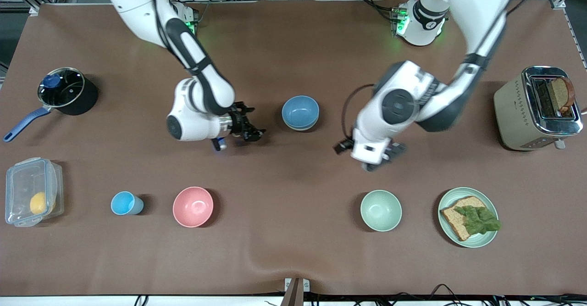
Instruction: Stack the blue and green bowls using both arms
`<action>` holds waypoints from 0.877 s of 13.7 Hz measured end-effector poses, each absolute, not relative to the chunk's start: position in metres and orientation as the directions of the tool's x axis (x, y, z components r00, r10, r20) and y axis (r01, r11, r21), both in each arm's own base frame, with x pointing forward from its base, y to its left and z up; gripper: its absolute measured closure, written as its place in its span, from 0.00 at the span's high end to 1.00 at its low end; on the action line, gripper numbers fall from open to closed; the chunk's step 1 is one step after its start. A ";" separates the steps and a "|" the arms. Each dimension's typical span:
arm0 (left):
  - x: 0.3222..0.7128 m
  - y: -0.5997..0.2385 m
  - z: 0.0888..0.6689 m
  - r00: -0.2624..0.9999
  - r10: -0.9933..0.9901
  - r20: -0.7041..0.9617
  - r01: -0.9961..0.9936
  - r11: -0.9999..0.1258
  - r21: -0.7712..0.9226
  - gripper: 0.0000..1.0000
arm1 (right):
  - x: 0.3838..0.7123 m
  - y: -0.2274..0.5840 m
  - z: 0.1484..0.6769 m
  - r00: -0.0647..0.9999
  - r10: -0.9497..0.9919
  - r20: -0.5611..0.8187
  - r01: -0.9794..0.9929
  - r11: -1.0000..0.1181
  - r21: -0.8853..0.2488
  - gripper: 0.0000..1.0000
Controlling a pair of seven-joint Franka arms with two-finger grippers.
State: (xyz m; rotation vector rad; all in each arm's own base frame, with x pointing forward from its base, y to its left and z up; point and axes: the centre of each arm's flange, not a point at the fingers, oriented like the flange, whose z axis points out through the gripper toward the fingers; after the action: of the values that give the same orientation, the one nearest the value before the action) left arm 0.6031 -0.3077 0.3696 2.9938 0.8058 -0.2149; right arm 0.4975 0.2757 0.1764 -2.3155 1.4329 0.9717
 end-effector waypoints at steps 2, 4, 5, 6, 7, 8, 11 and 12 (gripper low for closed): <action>0.629 -0.260 0.393 0.873 0.467 -0.138 0.471 -0.882 -0.004 1.00 | 0.501 0.256 0.183 0.306 -0.695 -0.651 -0.844 -0.514 0.153 1.00; 0.652 -0.199 0.413 0.892 0.437 -0.114 0.440 -0.898 0.000 1.00 | 0.503 0.240 0.190 0.319 -0.685 -0.654 -0.823 -0.543 0.168 1.00; 0.660 -0.168 0.422 0.899 0.427 -0.100 0.429 -0.903 0.007 1.00 | 0.505 0.230 0.194 0.332 -0.675 -0.659 -0.810 -0.562 0.167 1.00; 0.666 -0.142 0.431 0.906 0.415 -0.086 0.417 -0.909 0.015 1.00 | 0.507 0.218 0.196 0.345 -0.658 -0.669 -0.799 -0.580 0.158 1.00; 0.668 -0.124 0.441 0.916 0.395 -0.072 0.398 -0.917 0.021 1.00 | 0.509 0.204 0.198 0.357 -0.632 -0.688 -0.787 -0.600 0.143 1.00; 0.668 -0.115 0.451 0.930 0.362 -0.055 0.364 -0.931 0.026 1.00 | 0.512 0.185 0.199 0.377 -0.596 -0.709 -0.769 -0.628 0.119 1.00; 0.662 -0.116 0.478 0.966 0.260 -0.009 0.260 -0.965 0.027 1.00 | 0.519 0.113 0.207 0.441 -0.478 -0.760 -0.704 -0.709 0.038 1.00; 0.661 -0.114 0.485 0.969 0.247 0.005 0.247 -0.969 0.021 1.00 | 0.523 0.092 0.214 0.445 -0.452 -0.773 -0.693 -0.721 0.022 1.00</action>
State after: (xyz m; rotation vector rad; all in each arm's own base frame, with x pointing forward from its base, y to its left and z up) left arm 0.6610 -0.1138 0.4846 3.0967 0.3880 0.0121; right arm 0.5229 0.0917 0.2139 -2.4023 0.9828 1.1511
